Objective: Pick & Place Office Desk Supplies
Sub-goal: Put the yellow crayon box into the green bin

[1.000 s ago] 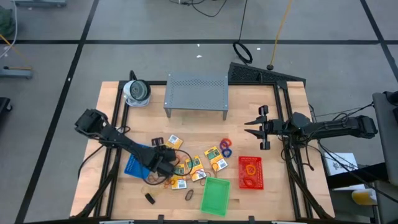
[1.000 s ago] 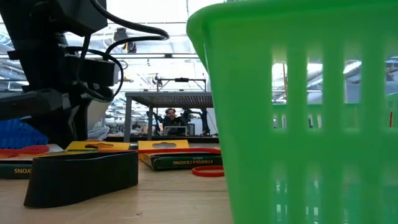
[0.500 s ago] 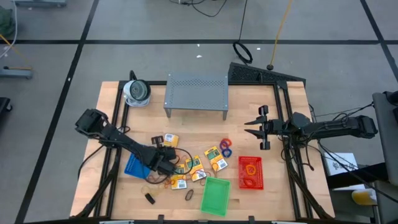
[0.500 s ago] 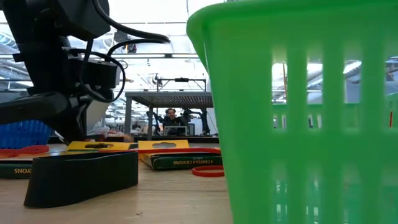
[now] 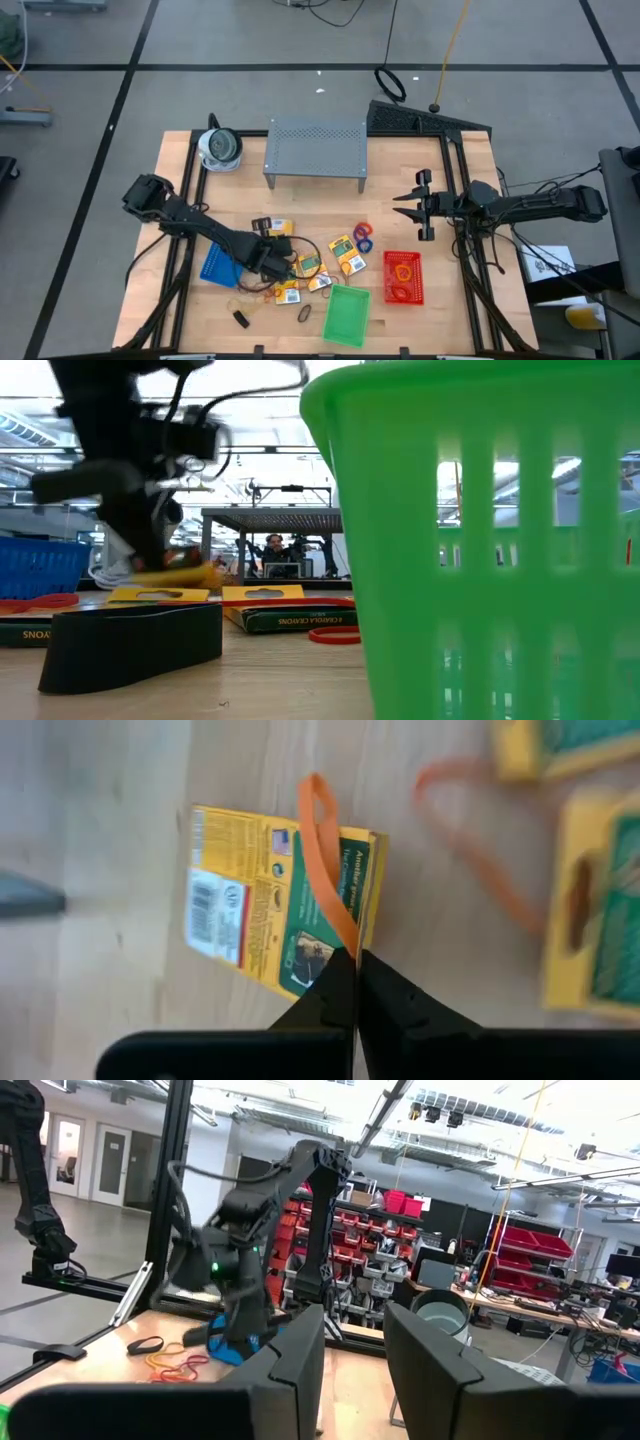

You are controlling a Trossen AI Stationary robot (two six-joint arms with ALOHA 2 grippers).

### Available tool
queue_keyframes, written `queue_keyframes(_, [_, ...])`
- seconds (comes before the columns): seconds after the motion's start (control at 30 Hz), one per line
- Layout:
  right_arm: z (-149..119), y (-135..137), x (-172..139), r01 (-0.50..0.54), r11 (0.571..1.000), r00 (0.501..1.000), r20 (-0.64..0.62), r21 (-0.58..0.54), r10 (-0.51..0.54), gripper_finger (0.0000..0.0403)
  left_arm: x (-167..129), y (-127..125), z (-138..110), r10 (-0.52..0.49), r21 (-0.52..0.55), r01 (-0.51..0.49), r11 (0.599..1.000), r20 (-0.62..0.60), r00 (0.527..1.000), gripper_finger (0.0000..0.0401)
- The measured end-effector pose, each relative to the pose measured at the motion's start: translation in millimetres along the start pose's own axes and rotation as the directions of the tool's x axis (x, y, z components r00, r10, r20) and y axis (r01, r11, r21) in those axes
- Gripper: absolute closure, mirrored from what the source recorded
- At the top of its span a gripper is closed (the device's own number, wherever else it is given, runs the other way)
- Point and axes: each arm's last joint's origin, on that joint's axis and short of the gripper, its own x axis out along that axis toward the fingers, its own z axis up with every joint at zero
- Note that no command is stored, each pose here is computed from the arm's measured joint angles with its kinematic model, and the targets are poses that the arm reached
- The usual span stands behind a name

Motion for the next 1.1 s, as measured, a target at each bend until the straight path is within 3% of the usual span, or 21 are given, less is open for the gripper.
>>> queue_keyframes(0.43, [0,0,0,0.0,1.0,1.0,0.0,-0.002,0.0,0.0303,-61,0,51,-0.071,0.066,0.059,0.996,0.194,0.978,0.0399])
queue_keyframes(0.6, [0,0,0,0.0,1.0,1.0,-0.001,0.003,0.0,0.0303,-64,5,57,-0.062,0.057,0.051,0.997,0.215,0.975,0.0399])
queue_keyframes(0.87, [0,0,0,0.0,1.0,1.0,-0.003,0.011,0.001,0.0303,-54,24,69,-0.176,0.004,0.177,0.984,0.164,0.971,0.0396])
queue_keyframes(1.1, [0,0,0,0.0,1.0,1.0,-0.003,0.02,0.0,0.0303,-55,29,71,0.028,-0.034,-0.021,0.999,0.238,0.971,0.0395])
